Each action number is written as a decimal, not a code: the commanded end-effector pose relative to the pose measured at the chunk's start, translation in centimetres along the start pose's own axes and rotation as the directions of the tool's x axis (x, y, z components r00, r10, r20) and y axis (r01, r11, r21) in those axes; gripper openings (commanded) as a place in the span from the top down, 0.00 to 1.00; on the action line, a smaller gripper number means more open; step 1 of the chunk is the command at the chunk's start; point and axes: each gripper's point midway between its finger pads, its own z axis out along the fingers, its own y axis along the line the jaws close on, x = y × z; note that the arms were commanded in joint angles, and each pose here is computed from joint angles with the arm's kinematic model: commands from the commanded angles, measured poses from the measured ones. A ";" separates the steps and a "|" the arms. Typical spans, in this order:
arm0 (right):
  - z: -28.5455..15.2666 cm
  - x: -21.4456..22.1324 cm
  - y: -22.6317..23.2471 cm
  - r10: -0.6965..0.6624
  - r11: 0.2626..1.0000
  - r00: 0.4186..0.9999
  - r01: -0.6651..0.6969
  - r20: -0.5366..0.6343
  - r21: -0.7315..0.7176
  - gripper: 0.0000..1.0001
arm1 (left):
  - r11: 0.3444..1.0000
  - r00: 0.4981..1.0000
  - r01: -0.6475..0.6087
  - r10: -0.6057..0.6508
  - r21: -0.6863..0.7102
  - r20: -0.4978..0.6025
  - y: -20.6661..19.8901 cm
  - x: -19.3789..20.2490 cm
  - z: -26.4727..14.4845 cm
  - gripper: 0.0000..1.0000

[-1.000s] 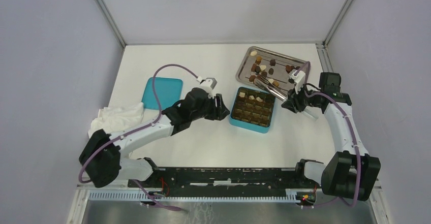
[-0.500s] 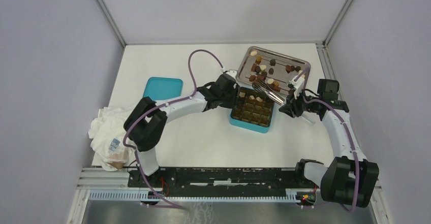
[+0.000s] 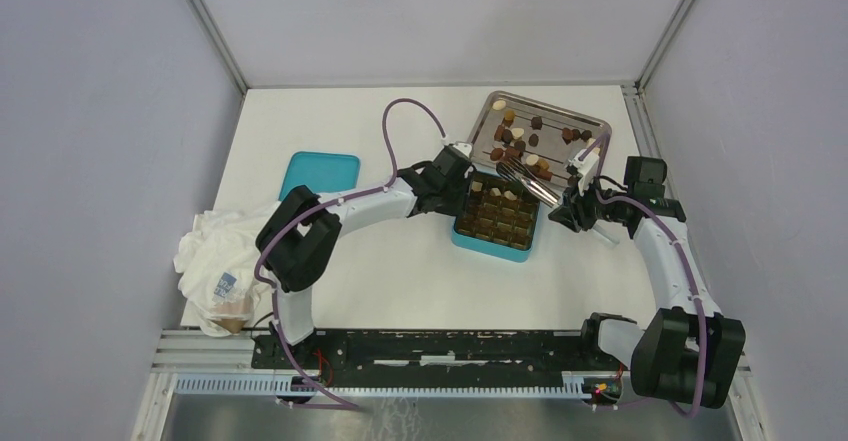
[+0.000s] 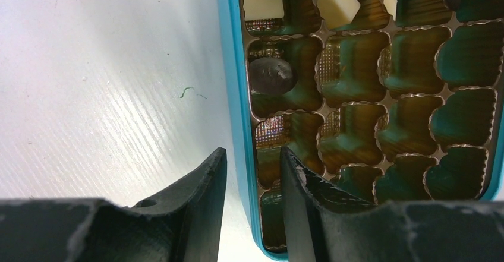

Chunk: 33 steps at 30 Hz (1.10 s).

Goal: Pack the chocolate
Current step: Adjust the packing box at the center of the board.

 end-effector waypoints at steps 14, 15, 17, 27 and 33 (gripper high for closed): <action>0.1 -0.7 -0.1 -0.029 1.000 0.999 0.029 0.032 -0.004 1.00 | 0.996 0.997 -0.077 0.078 -0.055 0.025 0.5 -1.0 0.4 0.88; 0.1 -0.7 -0.1 -0.028 1.000 0.999 0.028 0.033 -0.006 1.00 | 0.995 0.996 -0.080 0.082 -0.065 0.034 0.7 -1.3 0.2 0.92; 0.1 -0.8 0.1 -0.028 1.000 0.999 0.028 0.036 -0.014 1.00 | 0.993 0.995 -0.080 0.085 -0.091 0.056 1.1 -1.7 -0.2 0.97; -0.4 -1.9 1.1 -0.048 0.997 0.996 0.052 0.071 -0.056 1.00 | 0.961 0.907 -0.159 0.232 -0.225 0.350 2.4 -4.4 -6.3 0.98; -1.0 -3.1 2.3 -0.062 0.992 0.992 0.073 0.109 -0.099 1.00 | 0.948 0.847 -0.151 0.271 -0.281 0.457 3.4 -4.1 -9.0 0.98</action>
